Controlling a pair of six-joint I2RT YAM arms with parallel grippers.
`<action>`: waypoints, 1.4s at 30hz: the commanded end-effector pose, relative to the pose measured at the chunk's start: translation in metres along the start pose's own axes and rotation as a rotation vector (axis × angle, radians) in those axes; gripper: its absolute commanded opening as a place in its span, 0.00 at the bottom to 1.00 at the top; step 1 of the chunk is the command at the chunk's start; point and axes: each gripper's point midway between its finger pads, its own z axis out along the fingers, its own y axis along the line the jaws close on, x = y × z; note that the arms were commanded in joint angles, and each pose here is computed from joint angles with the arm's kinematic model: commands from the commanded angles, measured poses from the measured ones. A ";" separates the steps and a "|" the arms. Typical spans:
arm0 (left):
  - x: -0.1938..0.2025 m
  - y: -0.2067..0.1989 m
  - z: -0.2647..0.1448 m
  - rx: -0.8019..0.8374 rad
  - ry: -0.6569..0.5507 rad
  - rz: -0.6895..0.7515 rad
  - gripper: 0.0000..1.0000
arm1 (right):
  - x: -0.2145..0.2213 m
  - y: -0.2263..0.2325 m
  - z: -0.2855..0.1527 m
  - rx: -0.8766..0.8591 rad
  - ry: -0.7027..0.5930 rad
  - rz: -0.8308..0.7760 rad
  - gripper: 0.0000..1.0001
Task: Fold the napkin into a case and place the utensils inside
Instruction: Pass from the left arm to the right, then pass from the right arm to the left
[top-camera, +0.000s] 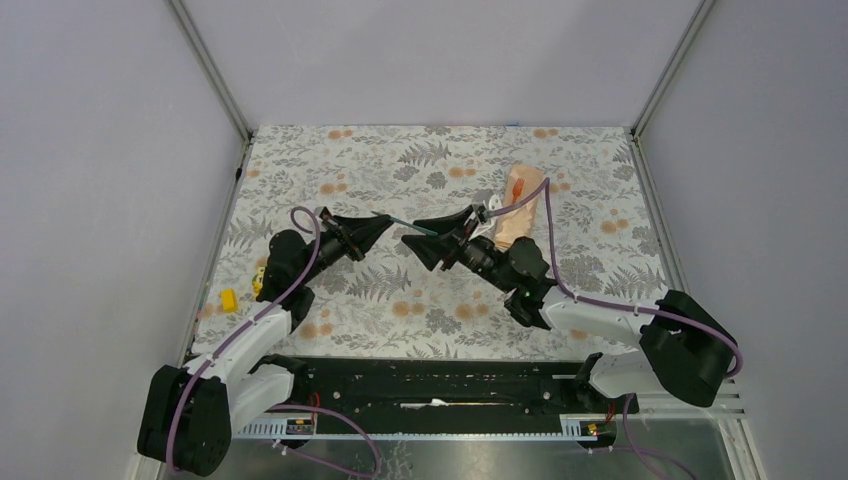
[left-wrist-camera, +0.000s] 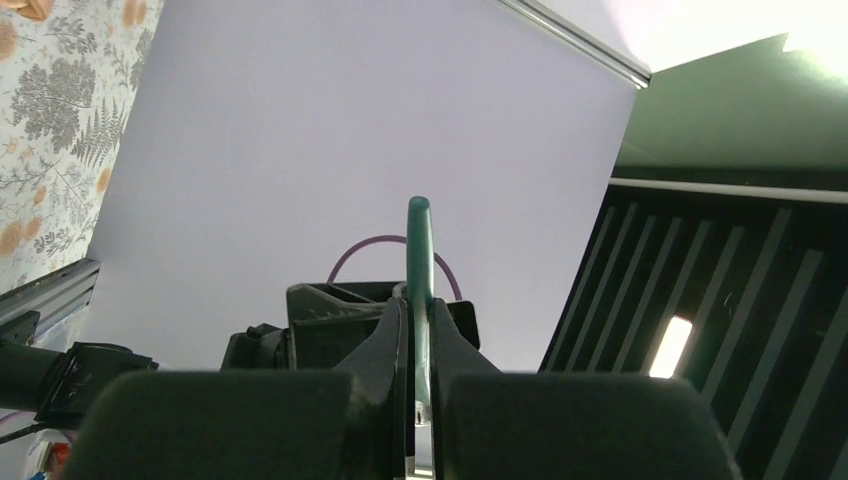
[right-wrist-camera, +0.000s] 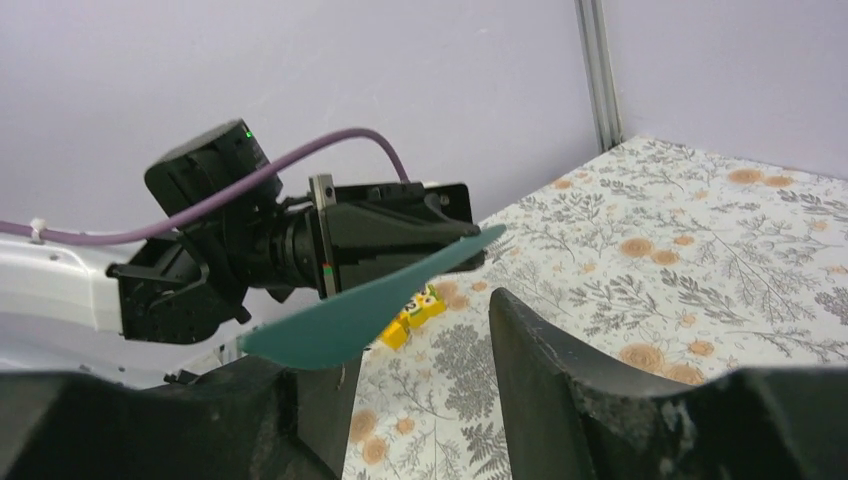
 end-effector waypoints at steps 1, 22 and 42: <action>-0.005 -0.012 0.001 0.032 -0.040 -0.030 0.00 | -0.045 0.010 0.016 -0.026 -0.156 0.014 0.54; -0.003 0.003 0.002 -0.033 -0.019 0.044 0.61 | -0.035 -0.027 0.041 0.162 -0.072 0.051 0.00; 0.011 0.095 -0.039 -0.430 0.364 0.982 0.94 | 0.035 -0.039 -0.025 -0.309 0.750 0.604 0.00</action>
